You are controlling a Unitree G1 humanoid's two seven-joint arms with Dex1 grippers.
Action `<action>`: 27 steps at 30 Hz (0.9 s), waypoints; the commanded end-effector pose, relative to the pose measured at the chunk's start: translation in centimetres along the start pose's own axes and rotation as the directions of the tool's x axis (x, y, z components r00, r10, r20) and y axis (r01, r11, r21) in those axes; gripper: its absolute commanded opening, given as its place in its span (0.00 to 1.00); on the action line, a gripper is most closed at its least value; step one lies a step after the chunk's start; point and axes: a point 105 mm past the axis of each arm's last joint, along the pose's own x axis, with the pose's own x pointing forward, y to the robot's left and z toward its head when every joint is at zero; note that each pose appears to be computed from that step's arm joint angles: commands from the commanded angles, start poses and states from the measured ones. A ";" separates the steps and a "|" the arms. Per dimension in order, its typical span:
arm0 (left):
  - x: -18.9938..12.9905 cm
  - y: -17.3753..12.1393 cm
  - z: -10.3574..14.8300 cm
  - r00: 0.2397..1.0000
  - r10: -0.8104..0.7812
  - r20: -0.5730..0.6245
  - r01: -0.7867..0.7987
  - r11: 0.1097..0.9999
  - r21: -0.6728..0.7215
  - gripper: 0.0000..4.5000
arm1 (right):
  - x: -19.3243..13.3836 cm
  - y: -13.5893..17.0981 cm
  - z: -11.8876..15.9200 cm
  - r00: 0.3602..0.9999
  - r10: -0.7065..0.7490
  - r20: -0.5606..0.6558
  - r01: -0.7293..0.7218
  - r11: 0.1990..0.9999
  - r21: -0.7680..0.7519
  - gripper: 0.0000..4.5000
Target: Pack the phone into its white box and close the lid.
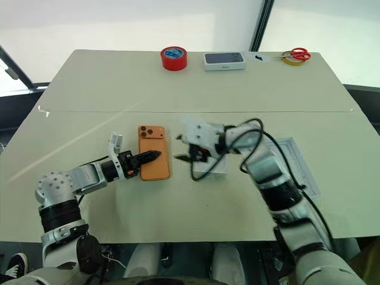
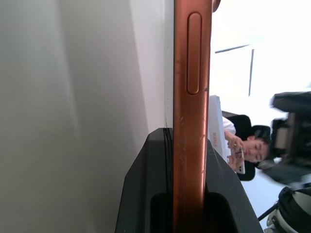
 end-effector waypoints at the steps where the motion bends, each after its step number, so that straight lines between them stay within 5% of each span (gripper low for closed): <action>1: 0.0 -2.0 0.8 0.998 -0.068 0.019 0.066 0.994 0.088 0.00 | -2.0 1.6 1.7 0.998 0.016 0.054 -0.011 0.996 -0.089 0.65; 14: 1.4 -2.8 1.0 0.996 -0.082 -0.021 0.085 0.982 0.168 0.00 | -3.9 3.9 -4.2 0.991 -0.047 -0.126 0.034 0.995 -0.099 0.65; 17: 1.5 -2.8 1.1 0.996 -0.084 -0.032 0.088 0.980 0.179 0.00 | -4.2 3.5 -4.5 0.989 -0.071 -0.129 0.059 0.994 -0.093 0.46; 27: 1.8 -2.9 1.0 0.996 -0.084 -0.039 0.090 0.976 0.196 0.00 | -4.3 3.3 -5.1 0.986 -0.083 -0.145 0.073 0.995 -0.068 0.46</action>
